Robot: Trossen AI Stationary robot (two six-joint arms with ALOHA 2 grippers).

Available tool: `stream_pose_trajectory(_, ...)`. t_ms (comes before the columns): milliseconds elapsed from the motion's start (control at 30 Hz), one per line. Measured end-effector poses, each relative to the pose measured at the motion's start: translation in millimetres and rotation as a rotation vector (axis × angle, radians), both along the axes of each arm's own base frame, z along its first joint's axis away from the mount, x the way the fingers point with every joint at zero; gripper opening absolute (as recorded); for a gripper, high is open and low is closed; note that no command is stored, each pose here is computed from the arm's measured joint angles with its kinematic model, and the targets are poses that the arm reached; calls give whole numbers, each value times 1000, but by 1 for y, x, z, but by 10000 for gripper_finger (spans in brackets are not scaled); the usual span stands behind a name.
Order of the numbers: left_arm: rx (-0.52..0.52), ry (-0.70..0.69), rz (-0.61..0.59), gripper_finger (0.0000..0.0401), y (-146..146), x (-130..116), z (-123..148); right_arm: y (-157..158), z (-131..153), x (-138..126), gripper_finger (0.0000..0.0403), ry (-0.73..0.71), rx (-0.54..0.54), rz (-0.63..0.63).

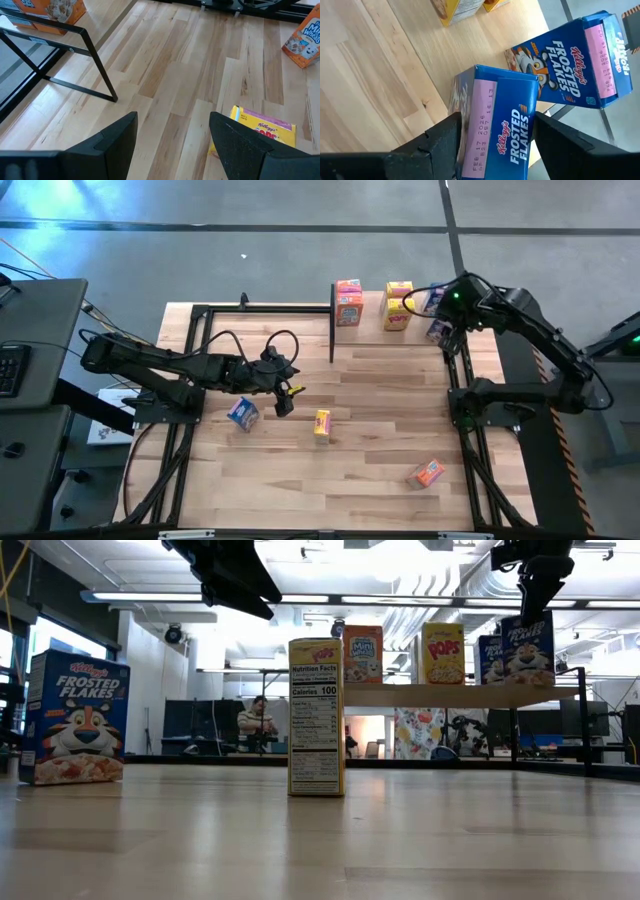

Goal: Stack cereal on shelf
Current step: Put the bottom blue cereal box on the shelf aligned with the blue cereal box

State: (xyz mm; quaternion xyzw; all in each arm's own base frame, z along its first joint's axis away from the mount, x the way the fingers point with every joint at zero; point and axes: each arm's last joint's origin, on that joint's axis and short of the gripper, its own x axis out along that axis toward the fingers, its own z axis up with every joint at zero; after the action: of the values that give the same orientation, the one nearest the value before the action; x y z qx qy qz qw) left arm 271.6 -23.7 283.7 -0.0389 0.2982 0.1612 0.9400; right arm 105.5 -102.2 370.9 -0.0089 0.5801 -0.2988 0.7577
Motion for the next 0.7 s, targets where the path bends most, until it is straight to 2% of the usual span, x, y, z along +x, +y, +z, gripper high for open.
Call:
stream_pose_trajectory(333,0,0,0,239,0,0,0,-1,2,1,233,6,-36,19)
stream_pose_trajectory(700,0,0,0,239,0,0,0,1,21,-2,234,-47,-93,15)
